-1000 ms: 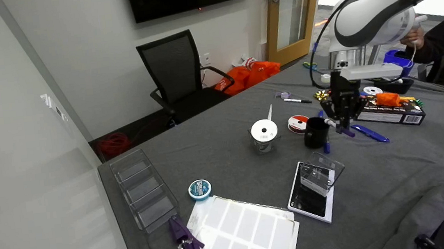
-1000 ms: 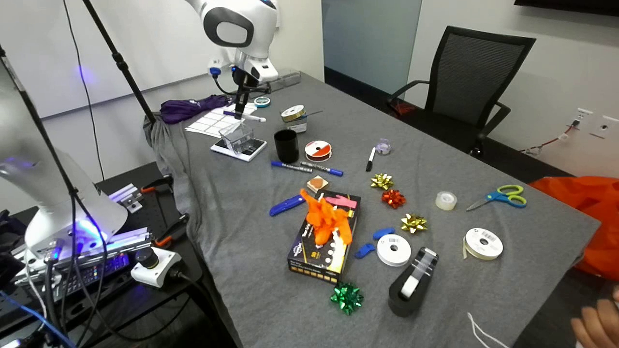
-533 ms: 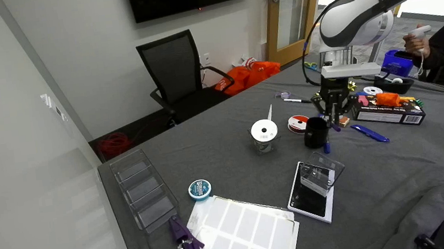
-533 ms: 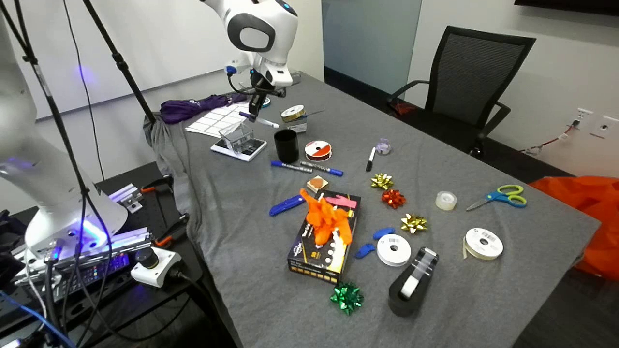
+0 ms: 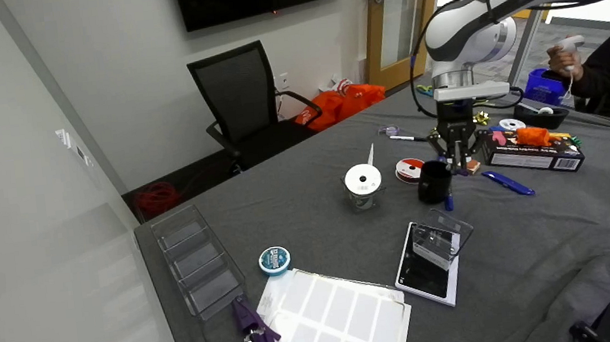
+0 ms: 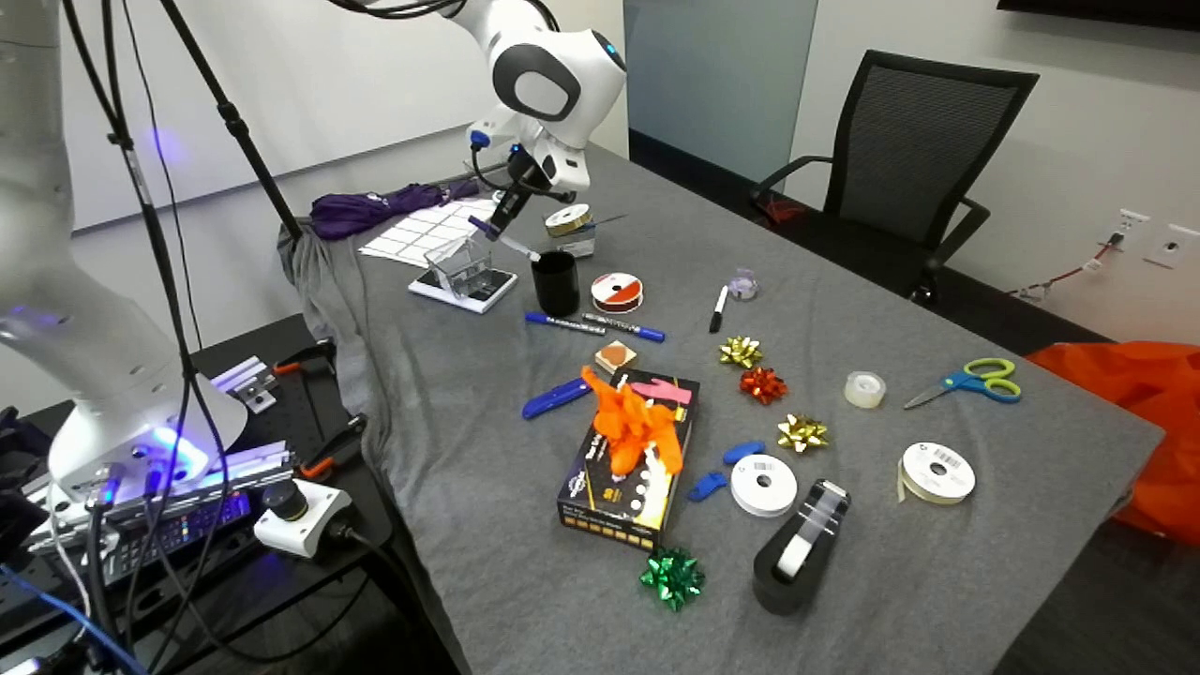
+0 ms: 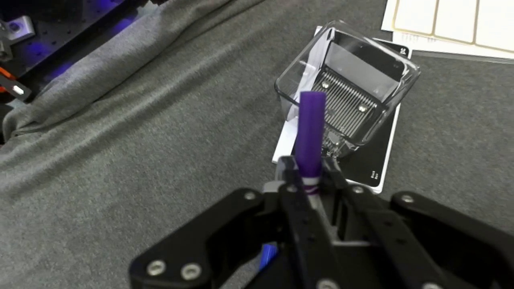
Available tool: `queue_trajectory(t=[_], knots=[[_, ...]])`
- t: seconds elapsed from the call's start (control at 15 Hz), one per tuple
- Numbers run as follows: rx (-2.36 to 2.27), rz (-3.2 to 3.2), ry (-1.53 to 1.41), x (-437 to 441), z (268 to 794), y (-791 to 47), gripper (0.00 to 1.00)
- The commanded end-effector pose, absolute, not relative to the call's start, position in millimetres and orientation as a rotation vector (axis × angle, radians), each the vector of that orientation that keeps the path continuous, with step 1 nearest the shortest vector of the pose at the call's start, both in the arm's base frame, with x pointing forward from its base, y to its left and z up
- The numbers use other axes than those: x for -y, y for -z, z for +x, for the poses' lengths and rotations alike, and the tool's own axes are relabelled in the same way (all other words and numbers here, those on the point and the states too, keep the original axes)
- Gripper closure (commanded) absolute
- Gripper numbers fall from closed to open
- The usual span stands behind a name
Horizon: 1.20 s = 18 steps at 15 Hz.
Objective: Move the black cup forward and place the purple marker first then the blue blade cutter
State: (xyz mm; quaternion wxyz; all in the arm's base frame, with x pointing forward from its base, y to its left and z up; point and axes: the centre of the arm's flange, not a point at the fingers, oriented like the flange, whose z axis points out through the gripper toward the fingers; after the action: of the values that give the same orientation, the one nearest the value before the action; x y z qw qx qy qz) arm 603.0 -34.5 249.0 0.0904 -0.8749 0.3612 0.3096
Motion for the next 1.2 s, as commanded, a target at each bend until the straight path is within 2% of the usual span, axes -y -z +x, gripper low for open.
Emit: queue_trajectory(t=[0.0,0.8,0.87,0.93,1.13], knots=[[-1.072,-2.541,-0.963,44,633,-249,0.96],[-1.132,-2.536,-0.977,55,659,-202,0.96],[-1.138,-2.536,-0.978,56,660,-200,0.58],[-1.142,-2.534,-0.979,57,660,-200,0.57],[-1.124,-2.536,-0.981,59,657,-204,0.36]])
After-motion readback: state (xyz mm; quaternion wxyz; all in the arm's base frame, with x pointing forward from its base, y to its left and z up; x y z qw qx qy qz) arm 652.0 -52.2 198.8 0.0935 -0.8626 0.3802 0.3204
